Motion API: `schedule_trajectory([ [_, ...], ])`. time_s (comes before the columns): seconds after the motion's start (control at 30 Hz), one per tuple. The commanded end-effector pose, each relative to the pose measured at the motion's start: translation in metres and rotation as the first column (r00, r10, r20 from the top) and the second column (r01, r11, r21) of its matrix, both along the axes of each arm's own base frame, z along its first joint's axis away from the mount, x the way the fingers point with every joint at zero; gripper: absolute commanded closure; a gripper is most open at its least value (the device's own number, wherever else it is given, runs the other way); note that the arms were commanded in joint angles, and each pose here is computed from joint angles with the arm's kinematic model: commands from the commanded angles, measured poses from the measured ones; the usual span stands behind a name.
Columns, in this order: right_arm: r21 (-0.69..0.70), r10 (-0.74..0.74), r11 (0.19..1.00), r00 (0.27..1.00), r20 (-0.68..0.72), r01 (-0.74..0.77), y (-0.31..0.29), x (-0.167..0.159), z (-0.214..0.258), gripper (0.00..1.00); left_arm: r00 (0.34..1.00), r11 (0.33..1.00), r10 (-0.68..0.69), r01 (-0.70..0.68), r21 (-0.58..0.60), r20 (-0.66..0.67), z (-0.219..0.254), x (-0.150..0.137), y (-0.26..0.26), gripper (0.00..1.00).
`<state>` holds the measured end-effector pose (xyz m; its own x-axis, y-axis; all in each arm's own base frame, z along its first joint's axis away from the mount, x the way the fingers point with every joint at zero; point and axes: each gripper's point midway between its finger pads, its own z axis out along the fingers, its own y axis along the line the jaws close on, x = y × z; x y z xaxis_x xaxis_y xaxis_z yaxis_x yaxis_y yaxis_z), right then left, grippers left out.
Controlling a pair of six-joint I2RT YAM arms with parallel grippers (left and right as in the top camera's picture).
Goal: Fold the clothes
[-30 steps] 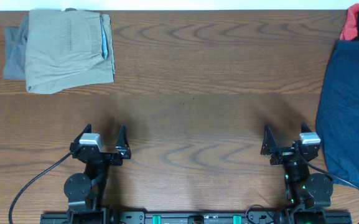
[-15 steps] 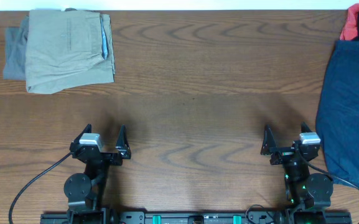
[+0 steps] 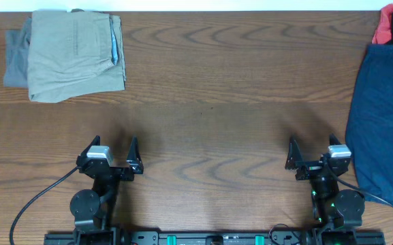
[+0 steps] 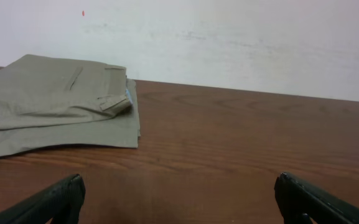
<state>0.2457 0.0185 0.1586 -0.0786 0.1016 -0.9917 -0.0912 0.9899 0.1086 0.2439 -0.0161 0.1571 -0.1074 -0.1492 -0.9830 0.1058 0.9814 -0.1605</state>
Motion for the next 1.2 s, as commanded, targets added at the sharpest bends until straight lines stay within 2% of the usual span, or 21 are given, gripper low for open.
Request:
schedule_trajectory([
  [0.0, 0.152, 0.008, 0.988, 1.000, -0.016, -0.006, 0.003, -0.001, -0.001, 0.01, 0.999, 1.000, -0.014, 0.014, -0.001, -0.048, -0.016, -0.001, -0.003, 0.02],
  [0.1, 0.284, 0.002, 0.959, 1.000, -0.031, 0.007, 0.003, -0.001, 0.000, 0.01, 0.999, 1.000, -0.014, 0.014, -0.002, -0.048, -0.016, -0.001, -0.003, 0.02],
  [0.3, 0.432, 0.009, 0.902, 0.999, -0.050, 0.013, 0.005, -0.001, 0.000, 0.01, 0.999, 1.000, -0.014, 0.014, -0.002, -0.048, -0.016, -0.001, -0.003, 0.02],
  [0.47, 0.561, 0.183, 0.818, 0.982, -0.042, -0.128, 0.035, -0.007, 0.006, 0.01, 0.999, 1.000, -0.014, 0.014, -0.002, -0.048, -0.016, -0.001, -0.003, 0.02],
  [0.57, 0.647, 0.284, 0.738, 0.958, -0.042, -0.190, 0.052, -0.013, 0.009, 0.01, 0.999, 1.000, -0.014, 0.014, -0.002, -0.048, -0.016, -0.001, -0.003, 0.02],
  [0.67, 0.627, 0.347, 0.723, 0.937, 0.034, -0.290, 0.062, -0.018, 0.027, 0.01, 0.999, 1.000, -0.014, 0.014, -0.001, -0.048, -0.016, -0.001, -0.003, 0.02],
  [0.73, 0.560, 0.381, 0.733, 0.915, 0.134, -0.387, 0.068, -0.023, 0.050, 0.01, 0.999, 1.000, -0.014, 0.014, -0.002, -0.048, -0.016, -0.001, -0.003, 0.02],
  [0.87, 0.460, 0.362, 0.759, 0.886, 0.291, -0.461, 0.064, -0.032, 0.093, 0.01, 0.999, 1.000, -0.014, 0.014, -0.002, -0.048, -0.016, -0.001, -0.003, 0.02],
  [1.0, 0.336, 0.311, 0.840, 0.885, 0.345, -0.426, 0.056, -0.035, 0.129, 0.01, 0.999, 1.000, -0.014, 0.014, -0.002, -0.048, -0.016, -0.001, -0.003, 0.02],
  [1.17, 0.185, 0.145, 0.962, 0.949, 0.280, -0.202, 0.027, -0.012, 0.165, 0.01, 0.999, 1.000, -0.014, 0.014, -0.001, -0.048, -0.016, -0.001, -0.003, 0.02],
])
